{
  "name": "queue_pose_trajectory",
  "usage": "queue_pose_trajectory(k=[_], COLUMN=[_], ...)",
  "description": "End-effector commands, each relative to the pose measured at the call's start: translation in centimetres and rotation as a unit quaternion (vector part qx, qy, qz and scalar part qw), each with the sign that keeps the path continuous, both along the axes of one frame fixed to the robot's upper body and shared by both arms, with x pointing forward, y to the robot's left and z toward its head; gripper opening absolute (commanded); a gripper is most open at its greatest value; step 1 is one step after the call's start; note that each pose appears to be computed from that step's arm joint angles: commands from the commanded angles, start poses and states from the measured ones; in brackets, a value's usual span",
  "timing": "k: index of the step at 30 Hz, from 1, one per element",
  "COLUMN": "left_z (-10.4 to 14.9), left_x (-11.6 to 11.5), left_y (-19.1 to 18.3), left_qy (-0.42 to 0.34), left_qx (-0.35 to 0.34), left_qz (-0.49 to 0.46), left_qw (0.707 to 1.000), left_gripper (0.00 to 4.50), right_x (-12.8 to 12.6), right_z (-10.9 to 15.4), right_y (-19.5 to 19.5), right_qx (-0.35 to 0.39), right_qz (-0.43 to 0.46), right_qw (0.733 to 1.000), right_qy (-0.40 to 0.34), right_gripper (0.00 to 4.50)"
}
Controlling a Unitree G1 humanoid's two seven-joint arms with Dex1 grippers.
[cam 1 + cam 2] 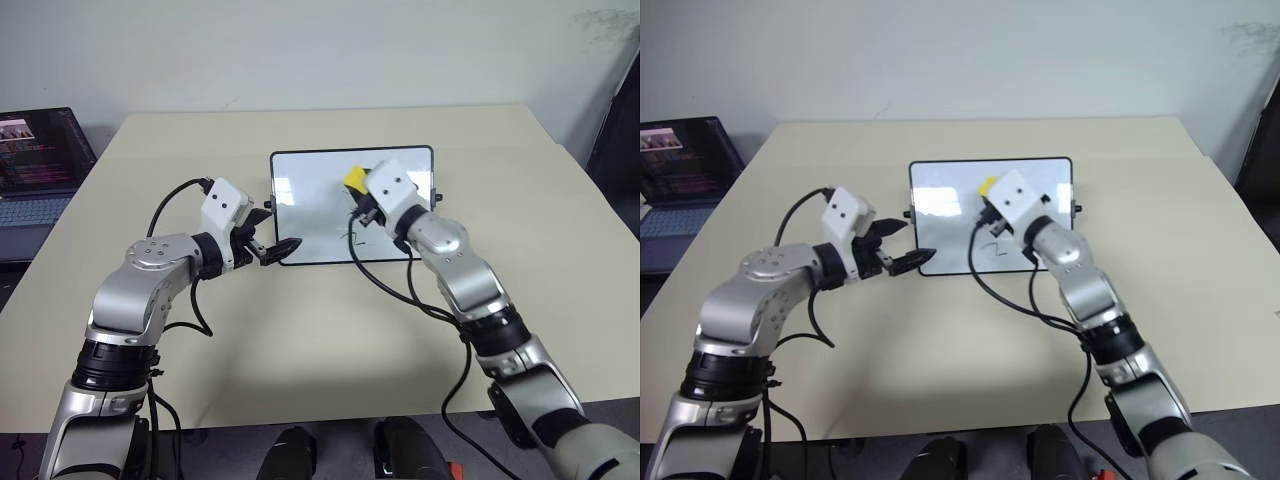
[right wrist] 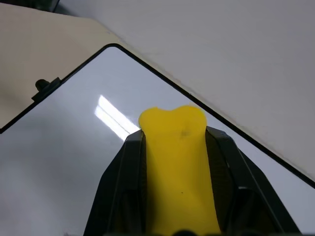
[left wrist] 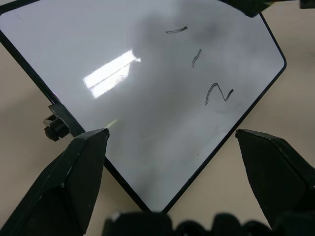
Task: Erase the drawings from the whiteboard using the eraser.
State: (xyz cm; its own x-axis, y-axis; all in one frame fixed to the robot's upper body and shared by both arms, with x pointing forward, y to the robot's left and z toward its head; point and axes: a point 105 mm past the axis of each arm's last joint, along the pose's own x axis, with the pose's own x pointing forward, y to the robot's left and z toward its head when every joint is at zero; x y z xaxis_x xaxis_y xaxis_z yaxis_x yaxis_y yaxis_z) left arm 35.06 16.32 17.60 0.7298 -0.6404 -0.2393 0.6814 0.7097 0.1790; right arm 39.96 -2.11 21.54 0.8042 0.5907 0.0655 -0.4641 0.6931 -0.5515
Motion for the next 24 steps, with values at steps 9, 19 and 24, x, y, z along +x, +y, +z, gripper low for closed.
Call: queue_pose_trajectory(k=[9,19,24], left_z=[1.6,1.7,1.8], left_x=[0.2,0.6,0.7], left_y=[-0.6,-1.4,-1.4], left_qy=[-0.033,-0.038,-0.039], left_qx=[-0.002,0.001,0.001], left_qz=[-0.007,-0.024,-0.026], left_qw=[0.999,0.999,0.999], left_gripper=[4.50,4.50,4.50], right_x=[1.5,2.8,3.2], right_z=[-0.5,-1.1,-2.0], right_y=[2.0,1.6,0.3], right_qx=[-0.057,-0.072,-0.089], right_qz=[0.007,-0.018,-0.032], right_qw=[0.998,0.997,0.995], right_qy=[0.014,0.029,0.043], right_gripper=[1.29,1.29,1.29])
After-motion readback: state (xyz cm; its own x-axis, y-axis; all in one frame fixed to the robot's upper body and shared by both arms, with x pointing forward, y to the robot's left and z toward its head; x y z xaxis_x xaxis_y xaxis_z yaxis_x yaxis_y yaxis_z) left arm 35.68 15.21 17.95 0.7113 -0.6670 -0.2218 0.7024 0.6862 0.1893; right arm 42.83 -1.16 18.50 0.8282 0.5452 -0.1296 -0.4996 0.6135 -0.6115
